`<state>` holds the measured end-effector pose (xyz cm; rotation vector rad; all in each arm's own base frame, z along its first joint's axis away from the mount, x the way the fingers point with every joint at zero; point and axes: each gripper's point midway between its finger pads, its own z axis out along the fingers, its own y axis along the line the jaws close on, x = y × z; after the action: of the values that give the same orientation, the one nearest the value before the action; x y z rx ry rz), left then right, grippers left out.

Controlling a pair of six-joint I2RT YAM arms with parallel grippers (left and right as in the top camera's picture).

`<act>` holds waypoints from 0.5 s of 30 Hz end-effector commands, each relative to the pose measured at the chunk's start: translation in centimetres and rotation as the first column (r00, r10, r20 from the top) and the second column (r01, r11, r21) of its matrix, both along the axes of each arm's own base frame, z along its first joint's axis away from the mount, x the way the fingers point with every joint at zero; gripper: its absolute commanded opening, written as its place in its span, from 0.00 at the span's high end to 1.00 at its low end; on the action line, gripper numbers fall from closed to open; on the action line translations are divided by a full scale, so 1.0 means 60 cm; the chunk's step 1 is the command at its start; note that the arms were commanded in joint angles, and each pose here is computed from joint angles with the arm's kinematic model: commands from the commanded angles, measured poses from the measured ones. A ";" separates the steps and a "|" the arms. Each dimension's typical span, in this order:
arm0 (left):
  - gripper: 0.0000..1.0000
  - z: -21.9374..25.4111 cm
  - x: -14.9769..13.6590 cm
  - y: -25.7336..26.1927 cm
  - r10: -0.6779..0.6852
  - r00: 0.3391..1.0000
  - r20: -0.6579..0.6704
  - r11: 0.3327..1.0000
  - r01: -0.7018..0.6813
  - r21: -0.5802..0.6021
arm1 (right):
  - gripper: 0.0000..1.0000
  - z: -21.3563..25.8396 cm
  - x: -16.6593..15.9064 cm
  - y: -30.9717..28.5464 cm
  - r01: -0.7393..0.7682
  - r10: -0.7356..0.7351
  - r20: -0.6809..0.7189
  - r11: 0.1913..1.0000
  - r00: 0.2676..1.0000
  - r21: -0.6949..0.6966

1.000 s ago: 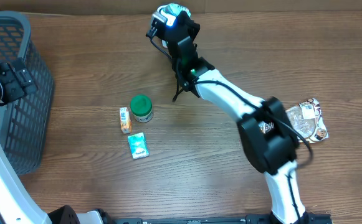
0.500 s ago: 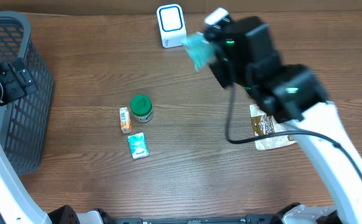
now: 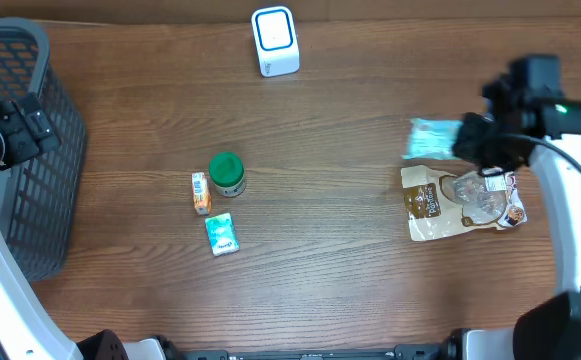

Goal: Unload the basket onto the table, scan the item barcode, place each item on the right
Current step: 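Move the wipes pack right and release it near the snack bag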

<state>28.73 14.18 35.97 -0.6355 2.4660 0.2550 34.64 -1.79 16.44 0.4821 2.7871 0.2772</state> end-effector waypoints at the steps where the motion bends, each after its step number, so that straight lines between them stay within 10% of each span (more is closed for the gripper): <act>1: 0.00 0.006 0.000 0.005 -0.007 1.000 0.002 1.000 0.007 0.021 | 0.96 -0.039 -0.008 -0.037 0.174 -0.173 -0.021 0.980 0.985 0.097; 15: 0.01 0.006 0.000 0.005 -0.007 1.000 0.002 1.000 0.007 0.021 | 0.78 -0.099 0.028 -0.079 0.215 -0.228 0.119 0.970 0.966 0.112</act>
<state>28.73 14.18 35.97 -0.6355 2.4660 0.2550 35.98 -6.72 9.88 0.7784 2.5951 0.3623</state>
